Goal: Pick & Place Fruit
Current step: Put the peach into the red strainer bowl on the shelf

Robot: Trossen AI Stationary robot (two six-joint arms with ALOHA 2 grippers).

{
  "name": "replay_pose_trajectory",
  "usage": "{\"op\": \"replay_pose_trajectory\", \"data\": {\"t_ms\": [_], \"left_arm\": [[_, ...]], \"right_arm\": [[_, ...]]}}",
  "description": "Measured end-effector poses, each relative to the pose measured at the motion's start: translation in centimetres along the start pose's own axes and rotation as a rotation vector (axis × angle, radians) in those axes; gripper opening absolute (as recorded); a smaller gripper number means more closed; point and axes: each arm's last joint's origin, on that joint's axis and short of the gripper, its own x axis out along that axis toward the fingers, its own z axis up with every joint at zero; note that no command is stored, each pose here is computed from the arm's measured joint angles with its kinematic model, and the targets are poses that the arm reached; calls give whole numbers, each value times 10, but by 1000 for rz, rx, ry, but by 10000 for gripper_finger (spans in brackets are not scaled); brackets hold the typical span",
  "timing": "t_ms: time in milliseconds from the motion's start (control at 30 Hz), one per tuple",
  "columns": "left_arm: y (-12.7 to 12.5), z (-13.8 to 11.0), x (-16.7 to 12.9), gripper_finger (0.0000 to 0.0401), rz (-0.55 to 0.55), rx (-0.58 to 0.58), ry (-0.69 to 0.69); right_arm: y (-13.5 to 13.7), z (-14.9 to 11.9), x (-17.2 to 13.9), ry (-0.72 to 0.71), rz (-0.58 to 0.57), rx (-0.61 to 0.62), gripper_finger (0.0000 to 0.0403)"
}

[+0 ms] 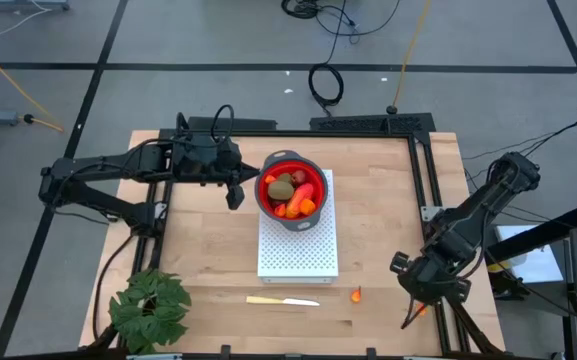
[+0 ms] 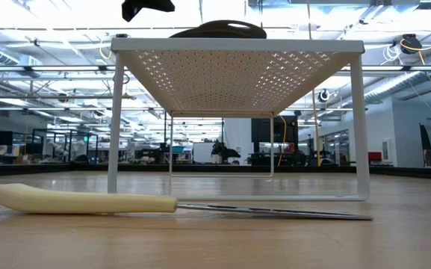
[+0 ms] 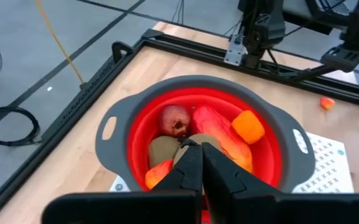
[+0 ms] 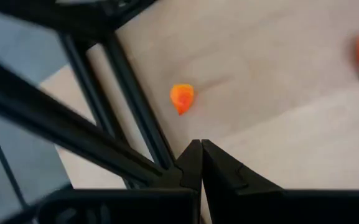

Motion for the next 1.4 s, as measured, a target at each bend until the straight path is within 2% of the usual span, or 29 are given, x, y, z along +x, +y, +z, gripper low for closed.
{"op": "replay_pose_trajectory", "data": {"t_ms": [200,433,567,667,833,1000,1133,1400], "left_arm": [[-8,-1,-1,14,-32,12,-3],[-23,-1,-7,6,-95,52,-38],[-32,-5,-14,10,-148,83,-88],[-35,-17,-17,2,-180,107,-136],[-28,-43,-25,11,-218,77,-251],[-17,-73,-31,2,-233,64,-298],[-10,-93,-37,11,-237,37,-293],[0,-117,-47,8,-241,35,-309]], "right_arm": [[10,-4,13,46,27,-239,0],[14,-7,30,41,35,-290,0],[16,-4,37,-4,29,-247,0],[17,-3,43,-26,28,-199,1],[18,-4,46,-20,30,-127,16],[18,-4,46,-19,32,-99,48],[18,-4,46,-19,32,-89,81],[18,0,46,-58,36,15,153]]}}
